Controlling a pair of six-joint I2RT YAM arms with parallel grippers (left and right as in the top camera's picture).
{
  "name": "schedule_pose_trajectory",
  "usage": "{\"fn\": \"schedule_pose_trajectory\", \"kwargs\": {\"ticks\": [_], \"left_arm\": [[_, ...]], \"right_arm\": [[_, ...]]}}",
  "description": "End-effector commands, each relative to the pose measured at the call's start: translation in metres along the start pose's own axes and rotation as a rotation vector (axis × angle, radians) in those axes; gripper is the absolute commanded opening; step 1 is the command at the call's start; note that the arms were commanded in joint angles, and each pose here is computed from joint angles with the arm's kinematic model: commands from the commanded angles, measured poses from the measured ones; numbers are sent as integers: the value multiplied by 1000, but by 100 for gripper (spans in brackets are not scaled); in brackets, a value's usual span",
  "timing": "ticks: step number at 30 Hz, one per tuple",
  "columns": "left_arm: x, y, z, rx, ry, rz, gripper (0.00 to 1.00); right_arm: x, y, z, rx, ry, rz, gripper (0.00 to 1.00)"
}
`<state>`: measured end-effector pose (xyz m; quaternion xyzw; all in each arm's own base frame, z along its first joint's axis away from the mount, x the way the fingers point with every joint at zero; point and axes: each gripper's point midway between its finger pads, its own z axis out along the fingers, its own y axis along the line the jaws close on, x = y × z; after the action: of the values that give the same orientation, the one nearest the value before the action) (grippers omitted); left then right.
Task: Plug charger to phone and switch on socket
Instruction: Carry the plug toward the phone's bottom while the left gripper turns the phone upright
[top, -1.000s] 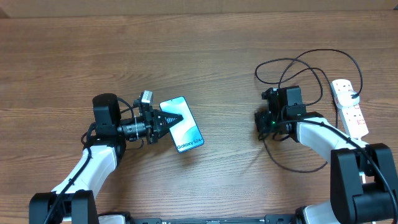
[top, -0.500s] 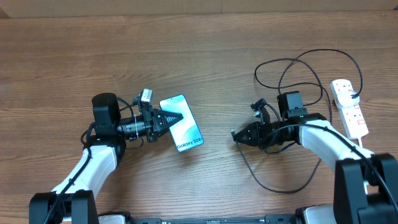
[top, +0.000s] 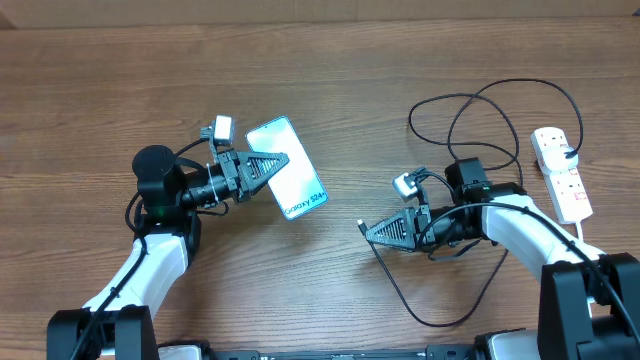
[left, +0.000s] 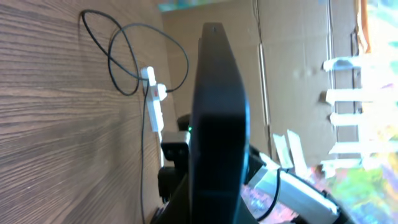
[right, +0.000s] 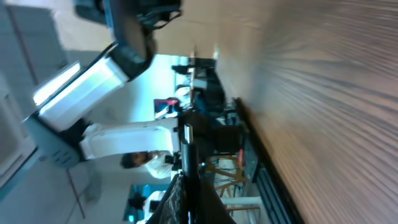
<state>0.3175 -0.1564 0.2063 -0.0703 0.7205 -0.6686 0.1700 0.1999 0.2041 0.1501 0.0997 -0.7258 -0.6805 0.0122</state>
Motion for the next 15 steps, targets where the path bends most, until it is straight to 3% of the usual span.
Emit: {"fn": "schedule_pose_trajectory", "kwargs": {"ticks": [1, 7, 15], "left_arm": [[-5, -9, 2, 8, -17, -22, 4], [-7, -8, 2, 4, -33, -25, 4], [-8, -8, 2, 4, -34, -25, 4]], "right_arm": [[6, 20, 9, -97, 23, -131, 4], [13, 24, 35, -128, 135, -267, 4], [-8, 15, 54, -21, 158, -205, 4]]}}
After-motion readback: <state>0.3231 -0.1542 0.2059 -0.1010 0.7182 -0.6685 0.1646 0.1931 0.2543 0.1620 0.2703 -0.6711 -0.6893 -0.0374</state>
